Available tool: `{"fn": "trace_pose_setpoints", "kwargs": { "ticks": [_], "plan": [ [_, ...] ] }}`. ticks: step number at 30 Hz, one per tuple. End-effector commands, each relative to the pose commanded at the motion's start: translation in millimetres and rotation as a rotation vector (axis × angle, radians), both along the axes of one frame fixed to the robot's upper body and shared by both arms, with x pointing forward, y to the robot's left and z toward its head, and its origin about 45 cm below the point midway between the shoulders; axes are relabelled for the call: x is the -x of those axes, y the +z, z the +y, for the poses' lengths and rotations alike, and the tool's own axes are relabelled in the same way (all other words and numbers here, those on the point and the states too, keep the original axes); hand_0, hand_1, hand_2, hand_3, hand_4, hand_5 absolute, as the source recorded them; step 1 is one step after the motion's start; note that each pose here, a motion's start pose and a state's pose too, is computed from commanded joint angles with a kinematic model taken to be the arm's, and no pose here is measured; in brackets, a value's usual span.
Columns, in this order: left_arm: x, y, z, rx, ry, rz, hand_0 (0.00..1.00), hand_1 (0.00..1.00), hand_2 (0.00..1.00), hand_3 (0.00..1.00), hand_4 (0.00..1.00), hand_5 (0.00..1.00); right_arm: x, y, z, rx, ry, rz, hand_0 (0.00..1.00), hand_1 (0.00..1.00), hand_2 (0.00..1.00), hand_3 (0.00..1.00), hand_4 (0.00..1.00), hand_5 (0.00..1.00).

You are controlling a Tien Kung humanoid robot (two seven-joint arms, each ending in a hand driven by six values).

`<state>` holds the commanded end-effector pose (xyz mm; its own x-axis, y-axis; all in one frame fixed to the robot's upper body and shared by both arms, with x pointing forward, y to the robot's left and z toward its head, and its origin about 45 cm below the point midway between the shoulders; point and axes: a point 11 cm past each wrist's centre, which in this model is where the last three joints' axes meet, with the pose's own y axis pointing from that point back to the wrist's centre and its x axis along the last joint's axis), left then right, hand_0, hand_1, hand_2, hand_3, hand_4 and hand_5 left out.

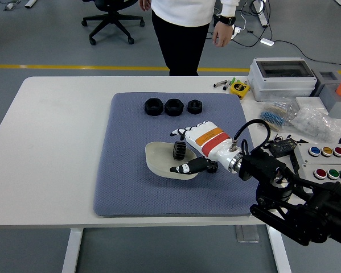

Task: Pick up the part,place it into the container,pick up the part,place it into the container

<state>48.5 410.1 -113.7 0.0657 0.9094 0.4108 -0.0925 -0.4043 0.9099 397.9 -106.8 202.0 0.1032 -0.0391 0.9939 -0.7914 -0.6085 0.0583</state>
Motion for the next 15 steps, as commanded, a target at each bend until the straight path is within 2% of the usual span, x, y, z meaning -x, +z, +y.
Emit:
{"fn": "trace_pose_setpoints", "kwargs": {
  "ticks": [7,8,9,13,14,15],
  "plan": [
    [0.7,-0.1,0,0.0,0.0,0.002,0.775,0.718,0.707,0.59,0.654,0.614,-3.2,14.3,-9,-0.068,-0.035,-0.025,0.216,0.35,0.737,0.914,0.998,0.803],
    [0.6,-0.1,0,0.0,-0.001,0.002,0.775,0.718,0.707,0.59,0.654,0.615,-3.9,16.0,-12,-0.078,-0.043,-0.026,0.212,0.334,0.714,0.866,0.998,0.795],
    [0.5,-0.1,0,0.0,-0.001,0.002,0.775,0.718,0.707,0.59,0.654,0.615,-4.6,17.4,-14,-0.085,-0.05,-0.028,0.212,0.334,0.714,0.866,0.998,0.795],
    [0.7,-0.1,0,0.0,0.0,0.002,0.775,0.718,0.707,0.59,0.654,0.615,-9.7,17.9,-33,-0.096,-0.104,-0.025,0.212,0.334,0.714,0.866,0.998,0.795],
    [0.7,-0.1,0,0.0,0.0,0.002,0.777,0.717,0.707,0.59,0.654,0.616,-10.5,17.1,-36,-0.094,-0.111,-0.023,0.192,0.305,0.667,0.781,0.998,0.746],
    [0.8,-0.2,0,0.0,0.0,0.002,0.777,0.717,0.707,0.59,0.654,0.616,-12.5,13.8,-45,-0.084,-0.129,-0.017,0.192,0.305,0.667,0.781,0.998,0.746]
  ]
}}
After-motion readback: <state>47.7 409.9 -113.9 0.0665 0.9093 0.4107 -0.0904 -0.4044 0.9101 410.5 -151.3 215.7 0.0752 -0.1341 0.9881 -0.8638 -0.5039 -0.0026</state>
